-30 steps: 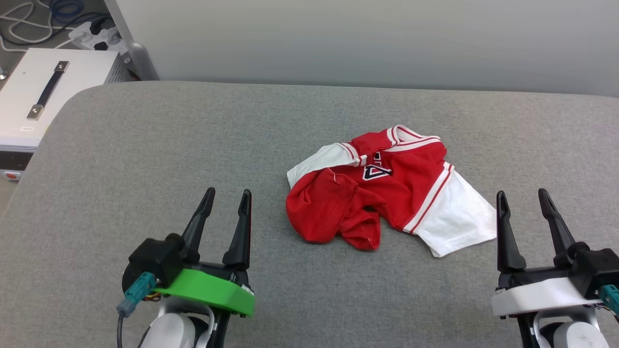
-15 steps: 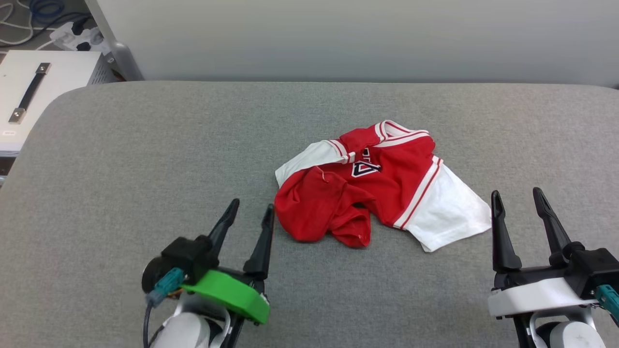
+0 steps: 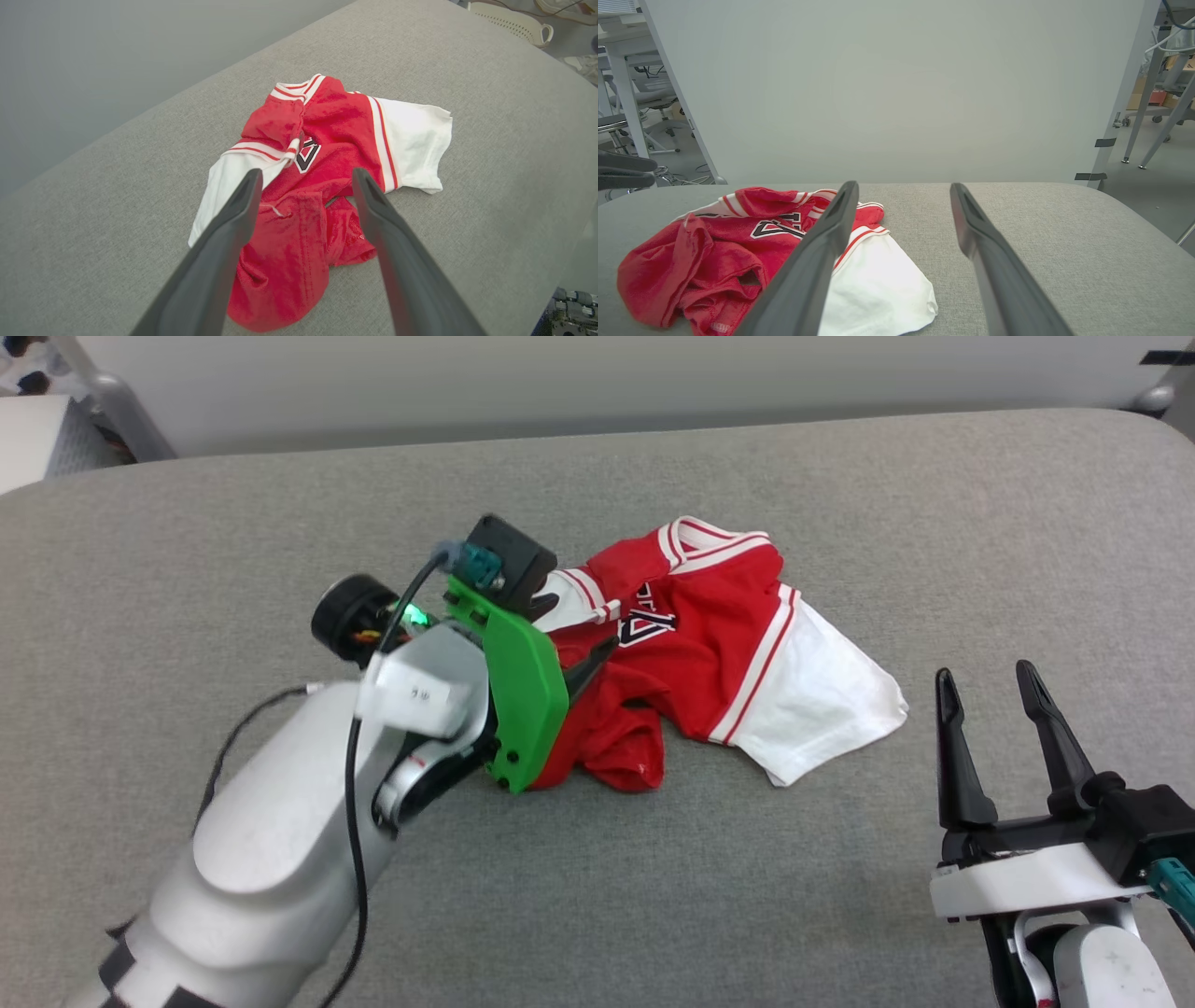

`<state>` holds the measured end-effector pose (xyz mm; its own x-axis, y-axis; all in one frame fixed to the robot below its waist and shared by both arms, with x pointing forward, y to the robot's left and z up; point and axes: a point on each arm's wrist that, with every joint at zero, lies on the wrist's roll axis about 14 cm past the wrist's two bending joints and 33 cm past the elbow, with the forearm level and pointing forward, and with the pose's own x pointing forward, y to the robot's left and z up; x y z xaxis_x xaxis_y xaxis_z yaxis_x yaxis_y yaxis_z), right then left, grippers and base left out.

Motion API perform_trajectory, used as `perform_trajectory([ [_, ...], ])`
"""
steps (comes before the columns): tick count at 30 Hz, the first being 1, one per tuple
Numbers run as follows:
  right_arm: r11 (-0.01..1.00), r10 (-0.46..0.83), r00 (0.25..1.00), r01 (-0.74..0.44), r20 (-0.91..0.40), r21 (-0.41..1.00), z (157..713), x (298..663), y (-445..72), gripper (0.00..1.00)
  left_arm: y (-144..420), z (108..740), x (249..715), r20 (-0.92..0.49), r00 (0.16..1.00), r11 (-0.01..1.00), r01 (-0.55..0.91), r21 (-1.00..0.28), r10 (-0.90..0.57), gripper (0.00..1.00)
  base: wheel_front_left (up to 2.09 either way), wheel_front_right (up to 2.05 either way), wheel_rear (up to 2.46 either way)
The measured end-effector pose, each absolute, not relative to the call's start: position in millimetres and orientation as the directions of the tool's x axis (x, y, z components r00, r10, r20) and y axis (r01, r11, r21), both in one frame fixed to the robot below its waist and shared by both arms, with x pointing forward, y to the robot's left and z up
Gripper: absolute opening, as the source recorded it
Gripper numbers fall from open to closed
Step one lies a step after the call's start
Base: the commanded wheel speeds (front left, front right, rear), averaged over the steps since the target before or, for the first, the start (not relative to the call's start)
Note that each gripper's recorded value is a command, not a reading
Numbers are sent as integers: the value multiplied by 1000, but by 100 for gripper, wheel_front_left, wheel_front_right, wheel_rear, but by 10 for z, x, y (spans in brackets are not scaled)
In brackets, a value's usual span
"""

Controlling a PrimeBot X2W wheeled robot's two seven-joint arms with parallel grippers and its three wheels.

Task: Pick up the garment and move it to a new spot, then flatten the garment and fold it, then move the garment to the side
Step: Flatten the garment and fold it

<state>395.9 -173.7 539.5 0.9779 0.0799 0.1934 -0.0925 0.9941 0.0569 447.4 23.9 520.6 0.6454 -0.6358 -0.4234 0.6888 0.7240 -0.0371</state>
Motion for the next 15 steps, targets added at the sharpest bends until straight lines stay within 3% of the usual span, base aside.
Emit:
perform_trajectory([
  [6,997,35,984,-47,176,67,5334,3984,-1889,100,104,5046,4656,-616,501,655,755,-31,-607,100,0,0,0],
  [15,996,-2,991,-10,137,83,5199,4022,-2010,100,12,4660,4890,-728,410,634,772,-43,-549,100,0,0,0],
])
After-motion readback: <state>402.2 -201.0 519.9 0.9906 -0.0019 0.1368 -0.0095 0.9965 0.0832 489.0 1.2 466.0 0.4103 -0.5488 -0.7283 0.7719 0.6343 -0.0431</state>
